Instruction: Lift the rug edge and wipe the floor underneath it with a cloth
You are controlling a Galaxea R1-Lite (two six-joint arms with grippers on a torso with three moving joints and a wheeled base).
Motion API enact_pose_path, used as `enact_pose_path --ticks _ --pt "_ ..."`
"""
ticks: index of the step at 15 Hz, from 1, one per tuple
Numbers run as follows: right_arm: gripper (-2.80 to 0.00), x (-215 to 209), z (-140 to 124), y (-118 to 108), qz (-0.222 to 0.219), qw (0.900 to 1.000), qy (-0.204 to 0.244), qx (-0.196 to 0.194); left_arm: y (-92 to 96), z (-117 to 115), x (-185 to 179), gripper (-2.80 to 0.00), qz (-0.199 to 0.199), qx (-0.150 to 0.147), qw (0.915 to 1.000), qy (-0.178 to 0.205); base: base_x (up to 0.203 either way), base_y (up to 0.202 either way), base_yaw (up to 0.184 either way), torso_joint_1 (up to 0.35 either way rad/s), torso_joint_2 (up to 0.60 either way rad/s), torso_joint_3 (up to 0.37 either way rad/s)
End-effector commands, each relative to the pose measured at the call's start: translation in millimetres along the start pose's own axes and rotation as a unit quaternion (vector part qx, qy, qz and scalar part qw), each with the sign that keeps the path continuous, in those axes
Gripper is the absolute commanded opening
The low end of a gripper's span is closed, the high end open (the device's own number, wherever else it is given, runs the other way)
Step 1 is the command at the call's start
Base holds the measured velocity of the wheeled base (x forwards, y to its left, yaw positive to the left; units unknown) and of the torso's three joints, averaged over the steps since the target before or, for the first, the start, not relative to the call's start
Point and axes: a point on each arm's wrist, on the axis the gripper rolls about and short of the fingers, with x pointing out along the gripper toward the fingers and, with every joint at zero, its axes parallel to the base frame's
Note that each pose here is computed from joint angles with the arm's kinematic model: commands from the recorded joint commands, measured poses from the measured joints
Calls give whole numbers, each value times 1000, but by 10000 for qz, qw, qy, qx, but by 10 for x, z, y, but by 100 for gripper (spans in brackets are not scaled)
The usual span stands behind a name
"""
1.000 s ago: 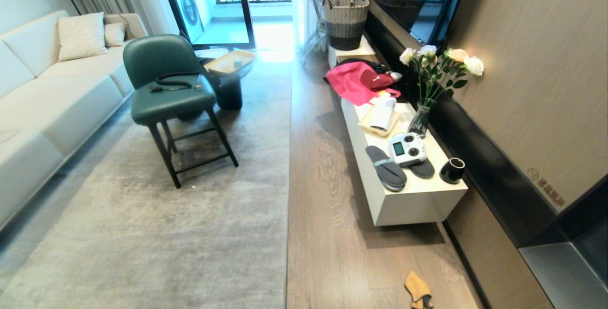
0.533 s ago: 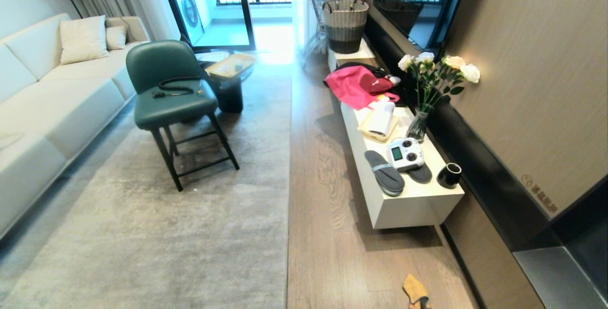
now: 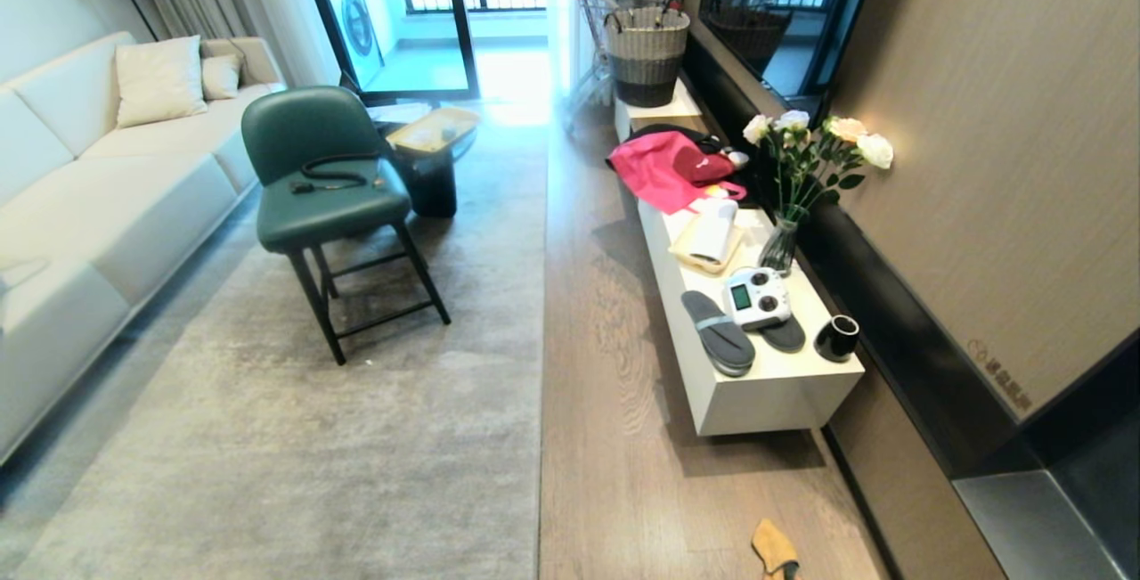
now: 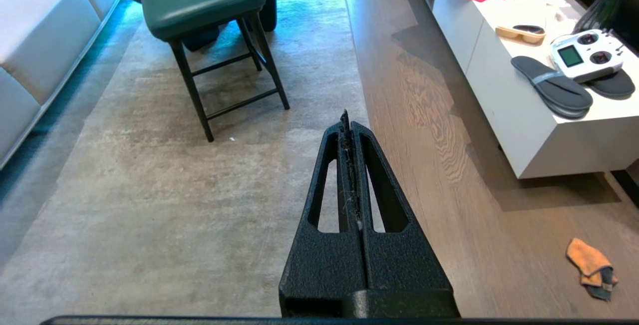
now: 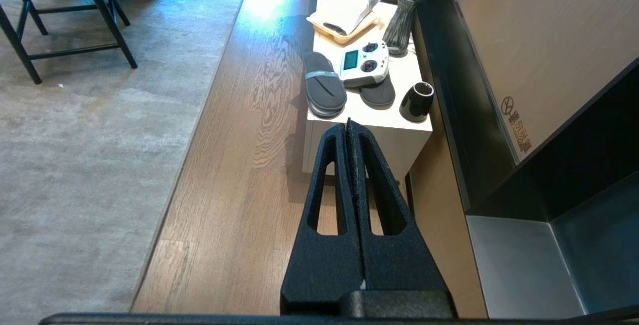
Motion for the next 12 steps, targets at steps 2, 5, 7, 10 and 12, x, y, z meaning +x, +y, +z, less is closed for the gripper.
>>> enact_pose_path --ticks 2,5,7,10,12 --pt "-280 1 1 0 15 10000 6 5 0 0 0 -280 2 1 10000 -1 0 0 0 151 -324 -180" --pt "-280 1 1 0 14 10000 6 12 0 0 0 -280 2 1 10000 -1 0 0 0 20 -60 -23" --pt "-280 1 1 0 16 10000 6 12 0 0 0 -280 2 1 10000 -1 0 0 0 0 0 0" --pt "-280 1 1 0 16 10000 6 12 0 0 0 -280 2 1 10000 -1 0 0 0 0 0 0" --pt "-280 1 1 0 16 10000 6 12 0 0 0 -280 2 1 10000 -1 0 0 0 0 0 0"
